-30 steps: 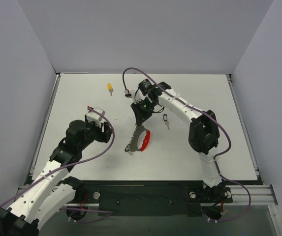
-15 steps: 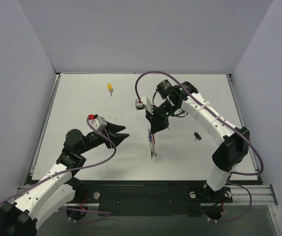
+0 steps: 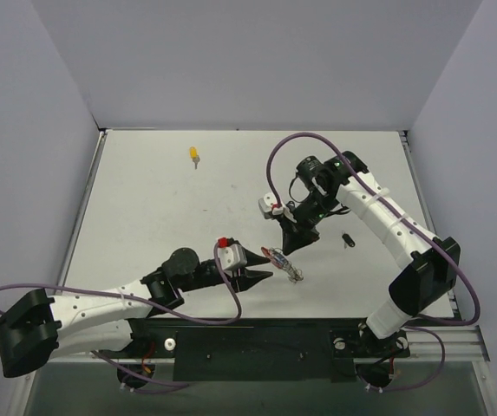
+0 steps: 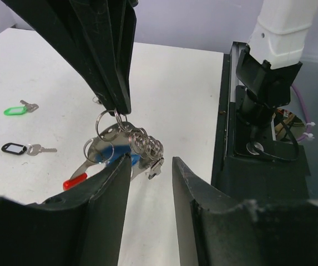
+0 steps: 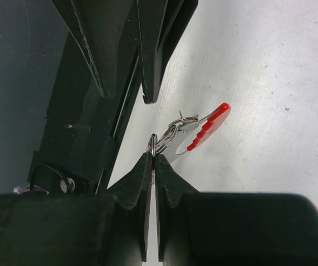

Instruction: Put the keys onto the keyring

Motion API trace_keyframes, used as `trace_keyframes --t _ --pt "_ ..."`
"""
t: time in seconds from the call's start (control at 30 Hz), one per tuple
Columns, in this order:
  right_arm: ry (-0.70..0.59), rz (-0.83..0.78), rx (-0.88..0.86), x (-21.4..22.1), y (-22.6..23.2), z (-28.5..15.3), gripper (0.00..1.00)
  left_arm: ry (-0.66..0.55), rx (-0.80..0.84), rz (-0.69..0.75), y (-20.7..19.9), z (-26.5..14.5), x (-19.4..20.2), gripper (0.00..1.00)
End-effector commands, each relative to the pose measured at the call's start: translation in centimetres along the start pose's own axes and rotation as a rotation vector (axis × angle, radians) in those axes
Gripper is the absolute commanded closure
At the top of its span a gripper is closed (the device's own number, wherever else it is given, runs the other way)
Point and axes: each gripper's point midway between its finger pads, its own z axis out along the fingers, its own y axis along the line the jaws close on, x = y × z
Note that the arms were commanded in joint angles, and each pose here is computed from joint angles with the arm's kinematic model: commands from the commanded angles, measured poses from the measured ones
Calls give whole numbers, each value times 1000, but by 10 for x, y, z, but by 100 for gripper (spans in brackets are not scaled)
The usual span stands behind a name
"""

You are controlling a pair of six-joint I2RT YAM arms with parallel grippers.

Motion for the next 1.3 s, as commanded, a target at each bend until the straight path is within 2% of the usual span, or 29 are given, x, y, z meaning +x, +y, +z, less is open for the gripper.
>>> trace_keyframes --t 0.0,0.33,0.57,0.97,1.27 --pt "-91 -41 -51 -13 21 -3 100 -150 -89 63 10 22 -46 55" --pt "-100 -38 -80 -10 26 -1 100 -132 -199 79 27 34 -34 57" --pt "-106 -31 -84 -10 25 0 100 -149 -175 78 21 38 -38 58" --pt "-124 -8 -83 -11 23 -1 100 -153 -109 73 5 35 -38 67" --pt "-127 -3 -87 -10 23 0 100 -147 -136 61 11 42 -38 69"
